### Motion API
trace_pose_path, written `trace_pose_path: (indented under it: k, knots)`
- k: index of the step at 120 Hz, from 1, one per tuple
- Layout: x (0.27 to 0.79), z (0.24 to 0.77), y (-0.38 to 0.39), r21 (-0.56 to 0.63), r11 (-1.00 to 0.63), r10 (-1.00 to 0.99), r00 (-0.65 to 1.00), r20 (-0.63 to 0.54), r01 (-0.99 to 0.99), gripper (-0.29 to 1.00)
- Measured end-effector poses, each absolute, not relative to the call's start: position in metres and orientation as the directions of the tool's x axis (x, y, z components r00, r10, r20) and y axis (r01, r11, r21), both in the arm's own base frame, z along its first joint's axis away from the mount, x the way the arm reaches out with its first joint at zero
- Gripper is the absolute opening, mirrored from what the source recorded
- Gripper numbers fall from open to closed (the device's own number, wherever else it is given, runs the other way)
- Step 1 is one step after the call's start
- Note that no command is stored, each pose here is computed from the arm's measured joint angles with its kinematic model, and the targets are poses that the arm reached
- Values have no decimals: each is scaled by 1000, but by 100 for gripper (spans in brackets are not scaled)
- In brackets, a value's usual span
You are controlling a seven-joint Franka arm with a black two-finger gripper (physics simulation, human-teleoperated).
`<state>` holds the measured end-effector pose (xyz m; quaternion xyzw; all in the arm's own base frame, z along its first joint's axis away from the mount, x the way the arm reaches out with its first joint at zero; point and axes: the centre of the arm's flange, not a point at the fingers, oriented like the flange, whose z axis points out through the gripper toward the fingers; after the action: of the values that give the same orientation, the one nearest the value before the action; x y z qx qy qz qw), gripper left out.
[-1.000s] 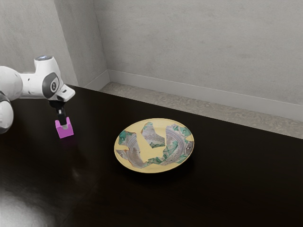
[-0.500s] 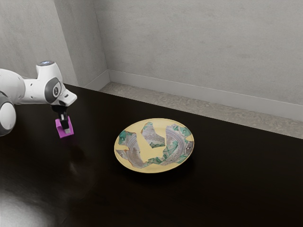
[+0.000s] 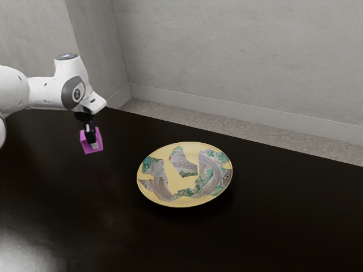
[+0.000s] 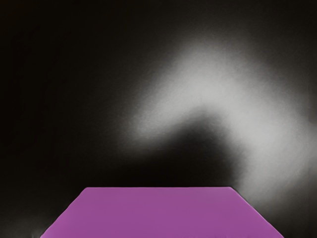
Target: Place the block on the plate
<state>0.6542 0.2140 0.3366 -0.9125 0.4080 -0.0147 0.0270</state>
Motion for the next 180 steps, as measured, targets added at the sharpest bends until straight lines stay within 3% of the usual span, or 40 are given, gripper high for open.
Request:
trace_pose_path:
  k: [44, 82, 111, 132, 152, 180]
  knots:
    - [643, 395, 82, -28, -569, -822, 568, 29, -822, 41]
    - [655, 398, -33, -5, -472, -881, 471, 51, -882, 41]
    - [669, 359, -110, 46, -413, -908, 415, 58, -910, 41]
    - [675, 324, -126, 80, -411, -909, 415, 43, -908, 41]
    - [674, 314, -132, 93, -415, -907, 420, 35, -905, 56]
    - [669, 365, -120, 41, -445, -892, 446, 65, -895, 65]
